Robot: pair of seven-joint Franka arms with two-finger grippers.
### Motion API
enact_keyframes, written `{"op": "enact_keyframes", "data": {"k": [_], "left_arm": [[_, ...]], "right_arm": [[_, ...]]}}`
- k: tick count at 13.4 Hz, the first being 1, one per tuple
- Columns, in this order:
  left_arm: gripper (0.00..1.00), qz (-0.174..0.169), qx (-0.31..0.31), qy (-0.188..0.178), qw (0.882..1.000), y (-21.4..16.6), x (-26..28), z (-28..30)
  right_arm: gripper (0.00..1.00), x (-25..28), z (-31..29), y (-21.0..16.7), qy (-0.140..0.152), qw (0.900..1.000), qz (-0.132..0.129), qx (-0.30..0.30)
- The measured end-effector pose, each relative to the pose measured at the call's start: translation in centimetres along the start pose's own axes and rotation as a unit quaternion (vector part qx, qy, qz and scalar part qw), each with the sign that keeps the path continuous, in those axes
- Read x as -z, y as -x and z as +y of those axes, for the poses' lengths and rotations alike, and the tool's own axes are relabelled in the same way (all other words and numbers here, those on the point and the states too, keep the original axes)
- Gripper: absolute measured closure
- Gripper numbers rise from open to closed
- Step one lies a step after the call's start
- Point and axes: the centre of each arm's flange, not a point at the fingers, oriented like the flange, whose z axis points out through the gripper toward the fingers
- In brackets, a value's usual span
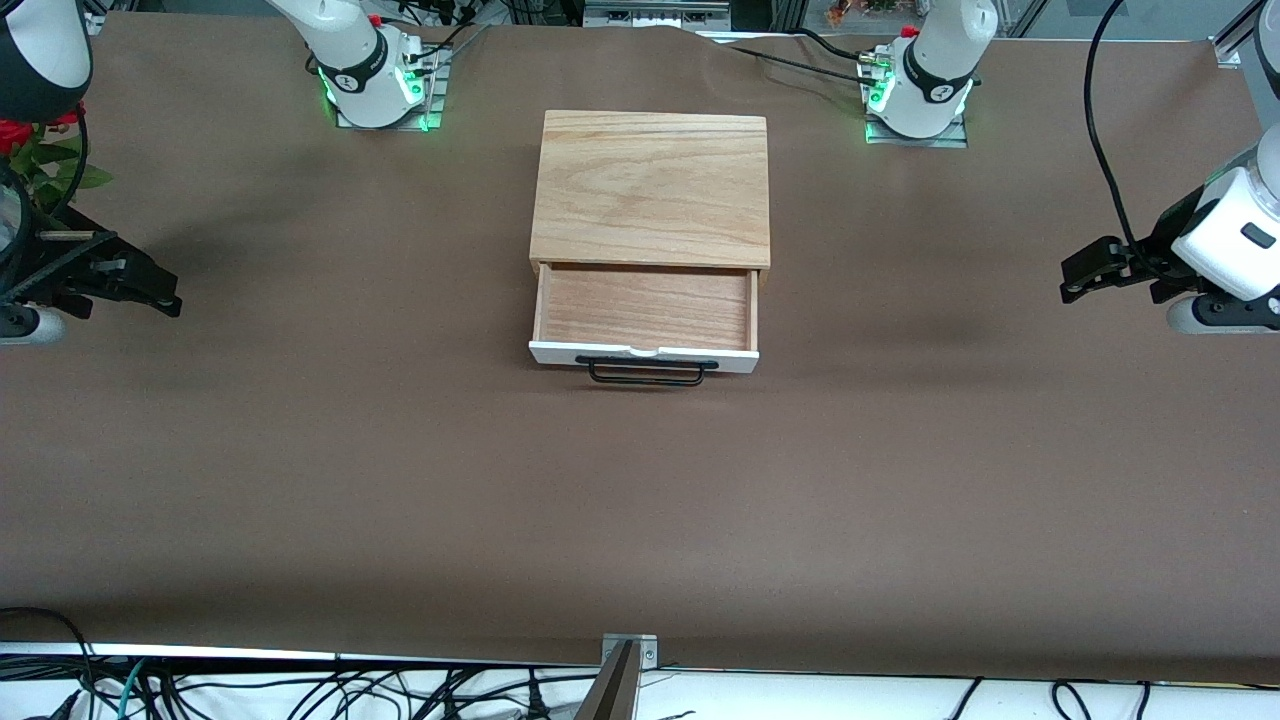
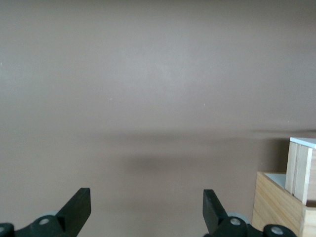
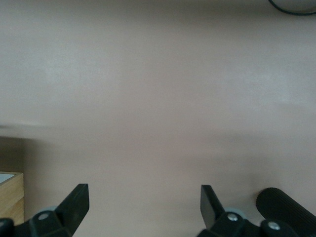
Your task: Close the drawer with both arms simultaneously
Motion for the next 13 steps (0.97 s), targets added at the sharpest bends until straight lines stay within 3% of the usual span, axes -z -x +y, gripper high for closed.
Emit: {"op": "enact_keyframes", "data": {"k": [3, 13], "left_arm": [[0.00, 0.018, -0.008, 0.000, 1.000, 1.3, -0.9, 0.1], [0.00, 0.016, -0.009, -0.001, 1.000, 2.3, -0.8, 0.0]], "right_arm": [[0.00, 0.0, -0.1, 0.0, -0.006, 1.000, 0.000, -0.001], [0.00, 0.0, 0.0, 0.0, -0.008, 1.000, 0.000, -0.002]]}}
